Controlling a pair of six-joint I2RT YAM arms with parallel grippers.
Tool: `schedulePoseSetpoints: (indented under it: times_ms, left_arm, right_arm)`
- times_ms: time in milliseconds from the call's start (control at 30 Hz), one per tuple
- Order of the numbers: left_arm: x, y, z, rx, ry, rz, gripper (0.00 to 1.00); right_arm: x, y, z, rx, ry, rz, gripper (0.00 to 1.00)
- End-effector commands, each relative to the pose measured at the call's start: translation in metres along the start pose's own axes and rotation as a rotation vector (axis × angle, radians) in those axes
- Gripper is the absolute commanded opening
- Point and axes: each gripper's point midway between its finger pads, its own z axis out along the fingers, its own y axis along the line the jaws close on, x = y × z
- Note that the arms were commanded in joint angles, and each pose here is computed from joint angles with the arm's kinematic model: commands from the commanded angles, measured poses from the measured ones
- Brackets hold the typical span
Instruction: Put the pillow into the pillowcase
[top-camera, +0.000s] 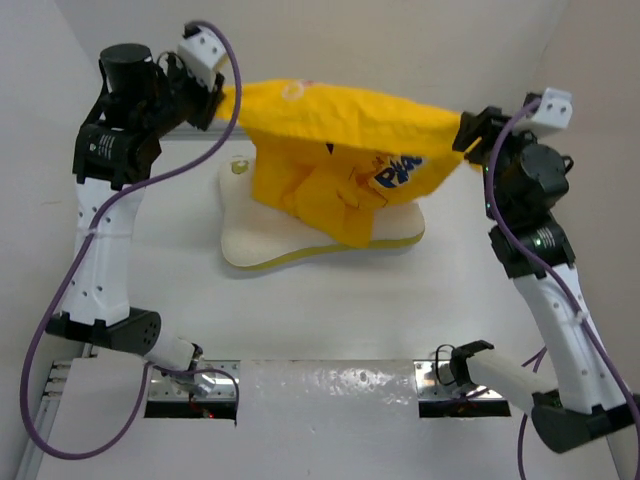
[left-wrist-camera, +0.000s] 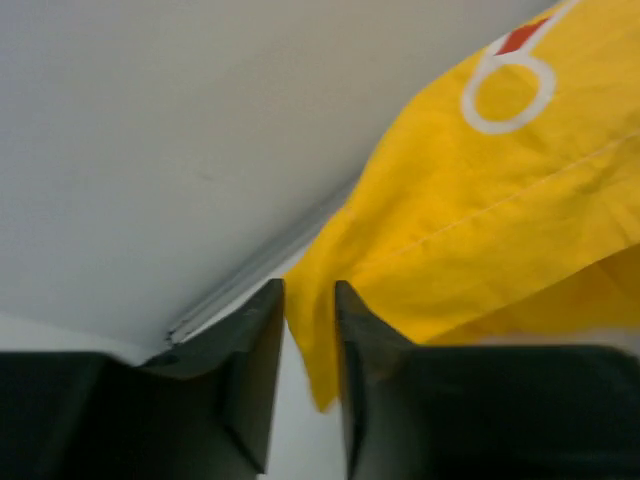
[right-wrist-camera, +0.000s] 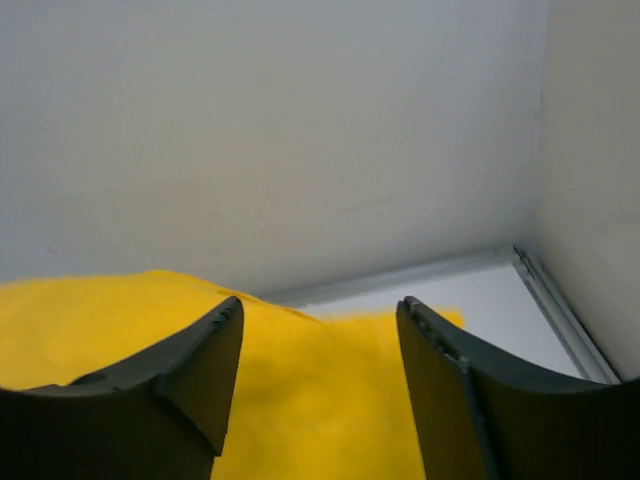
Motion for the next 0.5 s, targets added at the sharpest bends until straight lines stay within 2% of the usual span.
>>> schedulePoseSetpoints:
  times_ms: [0,33,67,133,233,267,300,367,400,433,467]
  left_arm:
    - [0.043,-0.104,-0.023,0.531,0.105,-0.087,0.31]
    - [0.044,-0.111,-0.034,0.572,0.113,-0.087,0.39]
    - [0.038,-0.113,-0.04,0.595,0.086,-0.054,0.56]
    - [0.031,-0.118,-0.051,0.63,0.059,-0.048,0.83]
    - [0.021,-0.113,-0.05,0.603,0.036,-0.062,0.92]
    - [0.021,-0.11,-0.047,0.584,0.041,-0.072,0.92]
    - [0.026,-0.105,-0.041,0.548,0.063,-0.083,0.92]
    - [0.034,-0.097,-0.023,0.476,0.09,-0.153,0.92]
    - [0.036,-0.077,-0.008,0.354,0.092,-0.166,0.92]
    - [0.044,-0.07,0.002,0.289,0.124,-0.226,0.92]
    - [0.069,-0.056,0.015,0.176,0.201,-0.246,0.92]
  right_arm:
    - [0.057,-0.035,-0.023,0.142,0.151,-0.015,0.68]
    - [0.063,-0.042,-0.03,0.157,0.167,-0.033,0.79]
    - [0.056,-0.047,-0.039,0.162,0.156,-0.041,0.91]
    - [0.048,-0.049,-0.045,0.16,0.144,-0.051,0.96]
    - [0.037,-0.039,-0.045,0.11,0.132,-0.044,0.98]
    - [0.044,-0.033,-0.04,0.088,0.152,-0.047,0.96]
    - [0.048,-0.026,-0.035,0.053,0.167,-0.049,0.66]
    - [0.082,0.001,-0.018,-0.062,0.277,-0.058,0.17]
    - [0.088,0.012,-0.011,-0.101,0.309,-0.045,0.0]
    - [0.105,0.026,-0.007,-0.164,0.372,-0.03,0.01]
    - [0.131,0.037,0.01,-0.177,0.446,-0.008,0.14]
